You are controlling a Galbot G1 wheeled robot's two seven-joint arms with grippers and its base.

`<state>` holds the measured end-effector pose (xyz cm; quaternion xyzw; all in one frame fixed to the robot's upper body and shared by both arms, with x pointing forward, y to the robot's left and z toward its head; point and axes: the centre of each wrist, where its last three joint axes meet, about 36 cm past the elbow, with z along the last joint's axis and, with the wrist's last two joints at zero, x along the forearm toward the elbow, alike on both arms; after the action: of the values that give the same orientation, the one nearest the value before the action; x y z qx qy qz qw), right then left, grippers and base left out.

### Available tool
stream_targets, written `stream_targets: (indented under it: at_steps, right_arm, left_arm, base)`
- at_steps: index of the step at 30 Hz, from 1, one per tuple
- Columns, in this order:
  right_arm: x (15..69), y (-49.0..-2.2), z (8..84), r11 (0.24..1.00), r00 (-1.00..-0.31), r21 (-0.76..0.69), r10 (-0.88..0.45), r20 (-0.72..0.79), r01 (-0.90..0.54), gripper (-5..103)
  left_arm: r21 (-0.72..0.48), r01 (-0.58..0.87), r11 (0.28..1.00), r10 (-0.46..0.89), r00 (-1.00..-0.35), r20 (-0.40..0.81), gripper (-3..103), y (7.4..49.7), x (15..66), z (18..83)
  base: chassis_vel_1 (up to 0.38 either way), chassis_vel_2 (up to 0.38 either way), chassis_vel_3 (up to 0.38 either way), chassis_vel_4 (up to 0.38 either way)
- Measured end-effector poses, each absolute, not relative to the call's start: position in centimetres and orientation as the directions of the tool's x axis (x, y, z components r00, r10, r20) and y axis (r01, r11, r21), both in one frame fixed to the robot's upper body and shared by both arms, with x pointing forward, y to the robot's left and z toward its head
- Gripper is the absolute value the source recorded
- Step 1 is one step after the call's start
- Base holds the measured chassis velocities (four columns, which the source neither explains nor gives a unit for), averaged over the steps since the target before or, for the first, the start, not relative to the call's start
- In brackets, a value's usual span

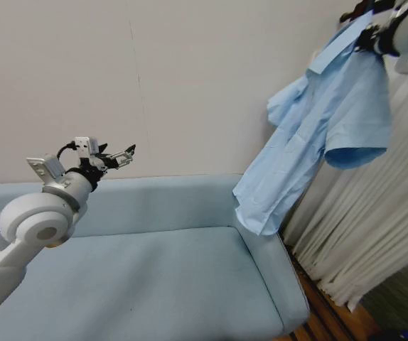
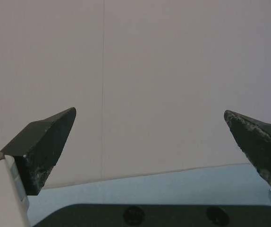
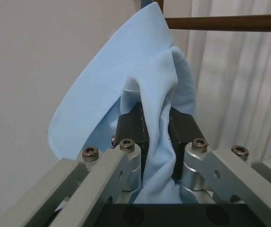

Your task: Pick up the clothes from the sofa and hang them on the clothes hanger.

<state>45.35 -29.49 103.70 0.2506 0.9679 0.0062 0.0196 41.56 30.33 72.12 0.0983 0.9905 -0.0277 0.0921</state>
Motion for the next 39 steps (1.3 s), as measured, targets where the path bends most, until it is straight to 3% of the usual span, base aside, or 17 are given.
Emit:
stream_targets:
  at_steps: [10, 14, 23, 39]
  right_arm:
    - [47.4, -27.8, 107.9, 0.787, -0.814, 0.211, 0.573, 0.101, 0.580, 8]
    - [49.7, -28.1, 108.4, 0.714, -0.758, 0.267, 0.639, 0.130, 0.648, 8]
    - [53.0, -29.6, 107.0, 0.652, -0.679, 0.220, 0.730, 0.076, 0.725, 8]
    - [56.0, -33.4, 108.6, 0.632, -0.661, 0.228, 0.746, 0.083, 0.741, 8]
  left_arm:
    - [-0.071, 0.244, 0.967, 0.226, -0.953, -0.201, 100, 29.7, 43.5, 70.5]
    - [-0.078, 0.251, 0.965, 0.230, -0.950, -0.209, 100, 29.7, 44.2, 69.8]
    - [-0.097, 0.259, 0.961, 0.234, -0.948, -0.218, 100, 29.5, 45.1, 68.8]
    - [-0.102, 0.231, 0.968, 0.203, -0.951, -0.233, 100, 29.7, 46.4, 67.9]
  base:
    - [0.000, 0.000, 0.000, 0.000]
    - [0.000, 0.000, 0.000, 0.000]
    - [0.000, 0.000, 0.000, 0.000]
    - [0.000, 0.000, 0.000, 0.000]
